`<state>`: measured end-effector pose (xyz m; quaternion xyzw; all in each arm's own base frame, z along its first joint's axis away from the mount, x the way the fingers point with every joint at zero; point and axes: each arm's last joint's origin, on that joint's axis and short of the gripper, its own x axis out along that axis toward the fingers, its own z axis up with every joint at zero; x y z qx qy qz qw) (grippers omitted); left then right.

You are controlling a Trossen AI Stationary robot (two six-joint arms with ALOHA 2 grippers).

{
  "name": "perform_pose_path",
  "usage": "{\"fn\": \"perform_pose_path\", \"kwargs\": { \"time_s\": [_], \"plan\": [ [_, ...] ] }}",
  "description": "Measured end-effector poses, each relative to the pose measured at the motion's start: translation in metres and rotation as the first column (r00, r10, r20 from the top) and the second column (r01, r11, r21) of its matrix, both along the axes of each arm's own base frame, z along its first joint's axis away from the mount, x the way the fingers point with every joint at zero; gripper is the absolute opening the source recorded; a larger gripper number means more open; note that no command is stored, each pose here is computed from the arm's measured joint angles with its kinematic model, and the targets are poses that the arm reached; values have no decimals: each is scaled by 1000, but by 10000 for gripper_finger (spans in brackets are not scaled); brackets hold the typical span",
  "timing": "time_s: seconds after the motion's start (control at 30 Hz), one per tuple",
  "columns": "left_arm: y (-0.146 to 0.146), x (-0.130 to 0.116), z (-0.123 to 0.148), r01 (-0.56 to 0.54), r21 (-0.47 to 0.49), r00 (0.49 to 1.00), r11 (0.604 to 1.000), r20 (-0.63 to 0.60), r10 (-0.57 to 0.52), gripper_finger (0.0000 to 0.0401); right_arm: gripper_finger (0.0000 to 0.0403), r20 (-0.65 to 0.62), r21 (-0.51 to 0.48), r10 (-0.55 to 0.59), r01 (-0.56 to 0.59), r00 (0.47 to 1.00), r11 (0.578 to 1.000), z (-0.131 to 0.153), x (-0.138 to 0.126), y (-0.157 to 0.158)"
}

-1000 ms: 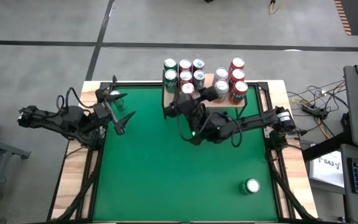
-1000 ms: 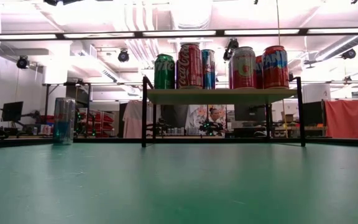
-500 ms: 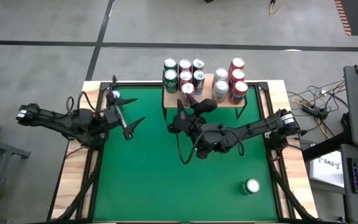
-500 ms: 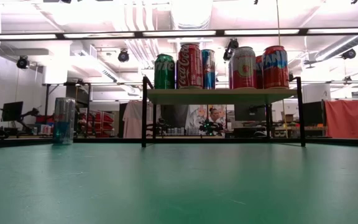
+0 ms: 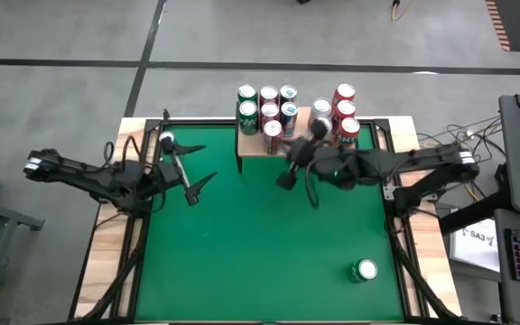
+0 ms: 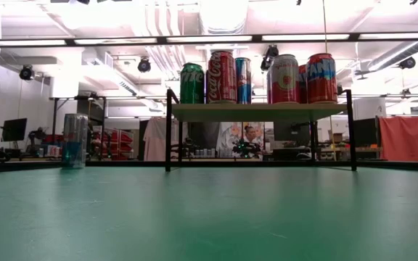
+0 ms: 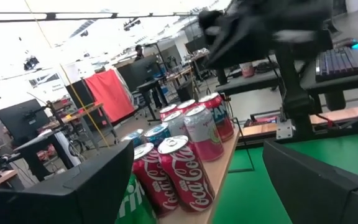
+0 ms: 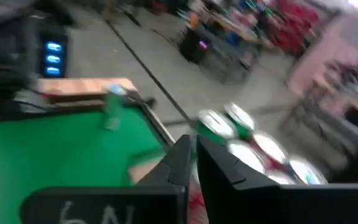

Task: Place canned beverage on shelf
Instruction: Put the red soda can aligned with the red soda can on the shelf

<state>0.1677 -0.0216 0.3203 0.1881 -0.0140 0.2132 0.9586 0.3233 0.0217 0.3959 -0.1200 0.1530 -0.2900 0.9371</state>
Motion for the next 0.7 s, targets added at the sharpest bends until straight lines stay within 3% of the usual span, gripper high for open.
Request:
{"fn": "perform_pose_path", "kwargs": {
  "time_s": [0.2,0.3,0.53,0.7],
  "plan": [
    [-1,14,-11,-5,-83,1000,997,-26,3,339,9,-32,164,-136,139,990,977,-33,-40,-32],
    [3,25,-19,-33,-118,998,992,-50,27,323,9,-51,194,-192,198,980,961,-48,-52,-41],
    [22,50,-32,-5,-175,997,985,-74,-8,254,9,-90,250,-152,170,984,953,-66,-51,-51],
    [38,76,-33,43,-199,991,979,-115,-67,175,8,-112,276,-74,102,991,956,-70,-39,-61]
  ]
}}
